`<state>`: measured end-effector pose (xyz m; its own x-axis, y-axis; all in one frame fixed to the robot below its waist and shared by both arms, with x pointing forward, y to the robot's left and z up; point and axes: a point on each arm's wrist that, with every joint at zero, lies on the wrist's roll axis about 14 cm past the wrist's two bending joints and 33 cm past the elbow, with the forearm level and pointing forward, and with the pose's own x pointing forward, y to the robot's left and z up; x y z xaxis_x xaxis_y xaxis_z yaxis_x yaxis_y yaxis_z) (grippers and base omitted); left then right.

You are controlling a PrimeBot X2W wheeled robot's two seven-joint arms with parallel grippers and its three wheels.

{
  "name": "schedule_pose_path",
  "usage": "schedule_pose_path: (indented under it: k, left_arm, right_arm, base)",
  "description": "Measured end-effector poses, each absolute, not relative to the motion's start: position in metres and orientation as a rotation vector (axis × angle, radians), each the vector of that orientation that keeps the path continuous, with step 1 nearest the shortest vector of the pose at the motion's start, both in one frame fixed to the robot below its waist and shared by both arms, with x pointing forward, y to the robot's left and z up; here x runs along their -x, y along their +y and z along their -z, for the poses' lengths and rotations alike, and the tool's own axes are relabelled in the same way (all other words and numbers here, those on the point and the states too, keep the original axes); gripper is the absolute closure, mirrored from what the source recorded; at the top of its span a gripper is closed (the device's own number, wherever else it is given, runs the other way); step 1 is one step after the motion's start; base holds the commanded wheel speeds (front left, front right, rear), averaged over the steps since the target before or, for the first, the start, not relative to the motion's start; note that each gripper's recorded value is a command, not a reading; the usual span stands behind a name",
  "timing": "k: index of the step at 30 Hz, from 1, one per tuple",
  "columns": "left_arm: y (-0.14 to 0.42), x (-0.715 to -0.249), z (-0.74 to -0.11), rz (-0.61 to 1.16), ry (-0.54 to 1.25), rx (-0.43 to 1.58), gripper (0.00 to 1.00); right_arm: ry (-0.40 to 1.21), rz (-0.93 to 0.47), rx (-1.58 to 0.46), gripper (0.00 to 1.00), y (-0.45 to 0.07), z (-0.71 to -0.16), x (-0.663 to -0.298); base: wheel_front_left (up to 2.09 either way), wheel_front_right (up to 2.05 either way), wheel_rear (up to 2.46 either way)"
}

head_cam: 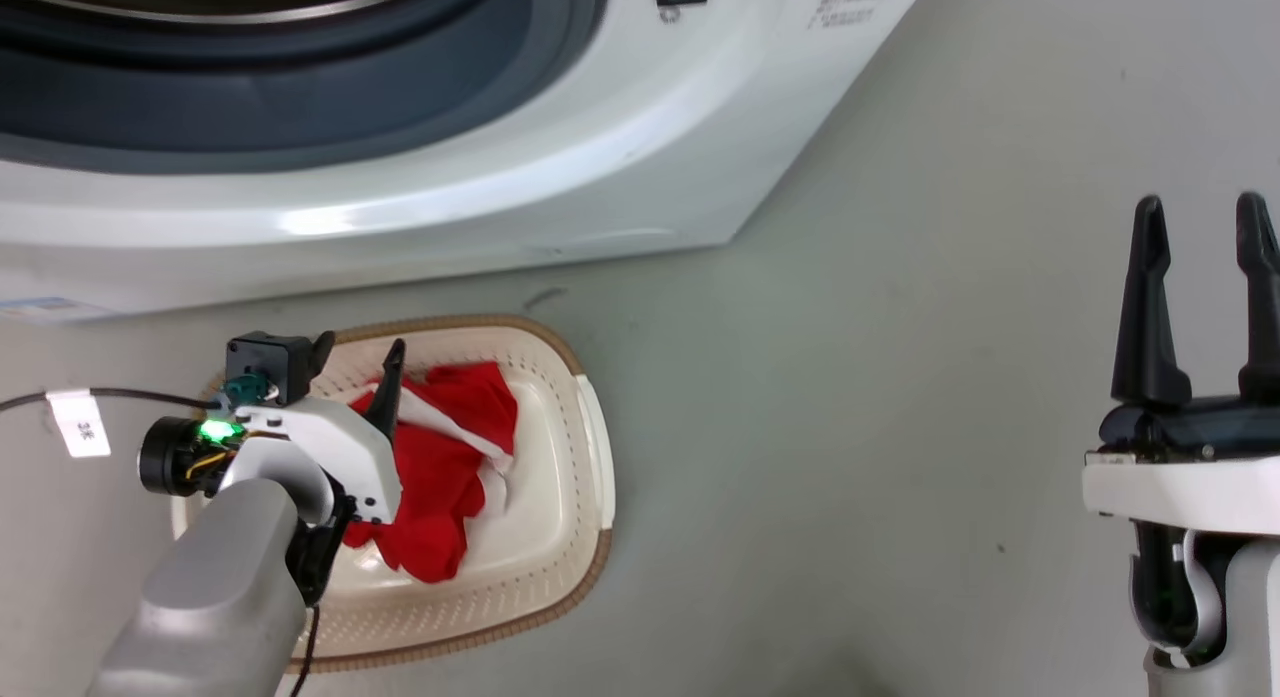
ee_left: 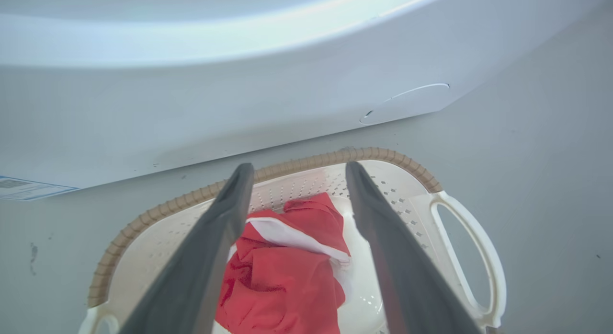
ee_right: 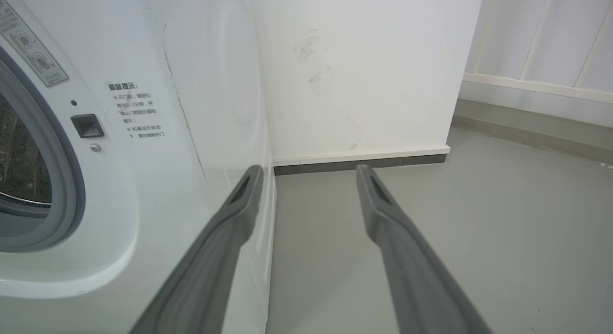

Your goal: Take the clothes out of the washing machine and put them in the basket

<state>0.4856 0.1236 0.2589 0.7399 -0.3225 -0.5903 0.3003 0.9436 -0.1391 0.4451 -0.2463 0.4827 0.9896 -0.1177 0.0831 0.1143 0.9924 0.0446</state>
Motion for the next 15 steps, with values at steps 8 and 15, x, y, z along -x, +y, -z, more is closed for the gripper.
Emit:
schedule_pose_path:
  k: [8,15]
  left_arm:
    - [0.135,-0.484,-0.354,0.297,0.371,0.021,0.00]
    - [0.145,-0.465,-0.411,0.257,0.200,0.017,0.00]
  right_arm:
    - [-0.142,0.107,-0.064,0.00,-0.241,-0.511,-0.425]
    - [-0.166,0.099,-0.082,0.00,-0.237,-0.524,-0.406]
  base:
    - [0.00,0.00,0.00]
    - [0.00,0.00,0.00]
